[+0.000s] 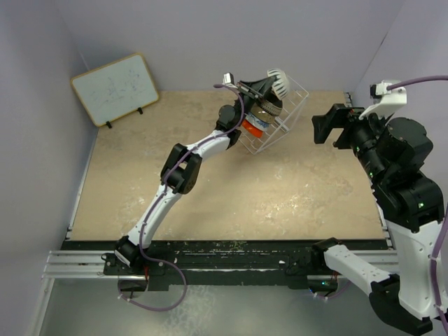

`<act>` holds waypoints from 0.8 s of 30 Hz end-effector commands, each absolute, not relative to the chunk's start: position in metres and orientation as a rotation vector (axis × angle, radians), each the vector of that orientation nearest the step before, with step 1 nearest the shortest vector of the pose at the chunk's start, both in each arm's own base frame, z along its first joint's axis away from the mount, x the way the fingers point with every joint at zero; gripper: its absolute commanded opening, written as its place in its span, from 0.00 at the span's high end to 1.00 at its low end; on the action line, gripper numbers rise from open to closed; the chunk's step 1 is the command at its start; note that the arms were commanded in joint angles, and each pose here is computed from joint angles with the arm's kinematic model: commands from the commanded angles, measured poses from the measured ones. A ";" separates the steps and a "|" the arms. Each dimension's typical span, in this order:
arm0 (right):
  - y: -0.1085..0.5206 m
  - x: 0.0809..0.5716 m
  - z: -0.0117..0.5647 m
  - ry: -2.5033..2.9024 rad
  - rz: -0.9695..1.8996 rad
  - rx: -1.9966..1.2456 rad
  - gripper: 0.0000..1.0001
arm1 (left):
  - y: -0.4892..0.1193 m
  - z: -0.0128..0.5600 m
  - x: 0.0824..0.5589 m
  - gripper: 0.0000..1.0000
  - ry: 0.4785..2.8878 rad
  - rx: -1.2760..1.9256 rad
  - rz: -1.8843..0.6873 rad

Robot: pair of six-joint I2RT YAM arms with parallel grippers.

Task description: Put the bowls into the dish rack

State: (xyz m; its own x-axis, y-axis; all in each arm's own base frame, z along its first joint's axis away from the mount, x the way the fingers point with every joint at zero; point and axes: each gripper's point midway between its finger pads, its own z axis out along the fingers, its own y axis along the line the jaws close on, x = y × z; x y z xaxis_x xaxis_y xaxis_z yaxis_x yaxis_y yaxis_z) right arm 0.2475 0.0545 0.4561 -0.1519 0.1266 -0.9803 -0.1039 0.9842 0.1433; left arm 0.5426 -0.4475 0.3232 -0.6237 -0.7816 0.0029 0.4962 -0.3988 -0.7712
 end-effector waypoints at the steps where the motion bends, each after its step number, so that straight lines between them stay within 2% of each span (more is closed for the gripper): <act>1: 0.052 0.250 0.462 1.681 0.185 0.012 0.00 | -0.424 0.373 0.526 1.00 0.799 -0.424 -2.153; 16: 0.056 0.259 0.452 1.704 0.178 0.000 0.00 | -0.436 0.324 0.544 1.00 0.937 -0.501 -2.168; 24: 0.056 0.261 0.449 1.712 0.170 -0.001 0.00 | -0.441 0.304 0.549 0.93 1.000 -0.530 -2.155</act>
State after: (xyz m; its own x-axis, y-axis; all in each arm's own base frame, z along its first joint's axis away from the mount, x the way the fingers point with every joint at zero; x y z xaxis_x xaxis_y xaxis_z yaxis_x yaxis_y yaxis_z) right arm 0.2554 0.0569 0.4435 -0.1782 0.1072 -0.9781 -0.1026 0.9866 0.1269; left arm 0.5492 -0.4536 0.2894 -0.6782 -0.7308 0.0778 0.3829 -0.4417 -0.8113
